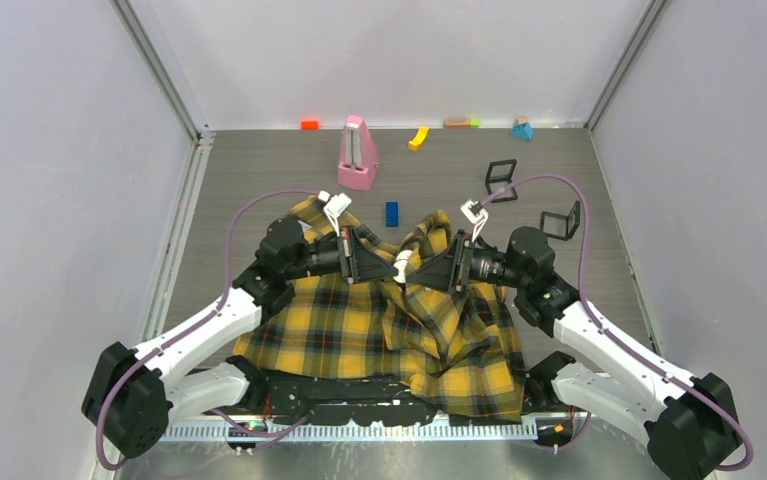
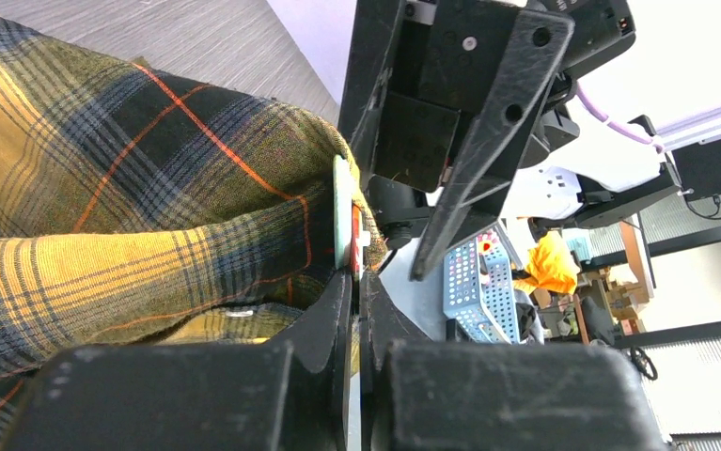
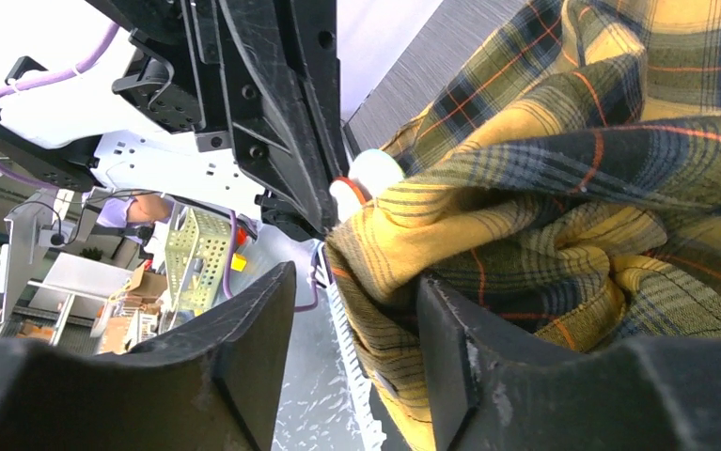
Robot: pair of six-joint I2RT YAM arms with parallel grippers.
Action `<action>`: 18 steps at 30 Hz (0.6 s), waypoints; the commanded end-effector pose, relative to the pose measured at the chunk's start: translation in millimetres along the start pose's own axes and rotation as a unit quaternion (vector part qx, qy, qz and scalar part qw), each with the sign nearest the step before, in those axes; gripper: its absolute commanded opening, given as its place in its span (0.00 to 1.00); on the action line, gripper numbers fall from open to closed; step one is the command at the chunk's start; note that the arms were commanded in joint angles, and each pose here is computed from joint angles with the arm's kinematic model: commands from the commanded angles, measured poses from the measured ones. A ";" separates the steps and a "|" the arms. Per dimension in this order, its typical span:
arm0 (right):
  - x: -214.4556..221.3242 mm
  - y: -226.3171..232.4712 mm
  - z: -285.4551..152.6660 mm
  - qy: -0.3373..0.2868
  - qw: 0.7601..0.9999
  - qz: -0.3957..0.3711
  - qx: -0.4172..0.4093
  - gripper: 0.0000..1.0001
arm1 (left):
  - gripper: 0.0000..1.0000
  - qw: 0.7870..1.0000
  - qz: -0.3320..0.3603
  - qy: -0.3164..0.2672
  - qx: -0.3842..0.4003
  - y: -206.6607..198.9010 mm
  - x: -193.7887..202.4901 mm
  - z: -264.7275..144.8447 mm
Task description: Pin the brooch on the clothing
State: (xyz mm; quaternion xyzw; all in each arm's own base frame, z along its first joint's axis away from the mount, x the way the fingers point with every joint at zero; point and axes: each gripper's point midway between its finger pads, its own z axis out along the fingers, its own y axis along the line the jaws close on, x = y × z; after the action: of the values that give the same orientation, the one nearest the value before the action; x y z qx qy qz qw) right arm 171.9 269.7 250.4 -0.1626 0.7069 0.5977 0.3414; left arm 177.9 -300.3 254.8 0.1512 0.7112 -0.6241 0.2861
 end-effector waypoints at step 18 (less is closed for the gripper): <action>-9.2 -2.3 12.9 -0.019 1.000 0.002 -0.024 0.31 | 0.00 0.996 0.040 0.007 0.083 -38.0 -8.0 -3.0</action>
State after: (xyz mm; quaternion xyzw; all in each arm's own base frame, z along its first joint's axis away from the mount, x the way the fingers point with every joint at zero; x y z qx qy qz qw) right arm 178.3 276.5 245.9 -0.1533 0.7014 0.6118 0.3321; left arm 175.5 -300.2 263.1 0.1637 0.6961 -0.6375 0.2869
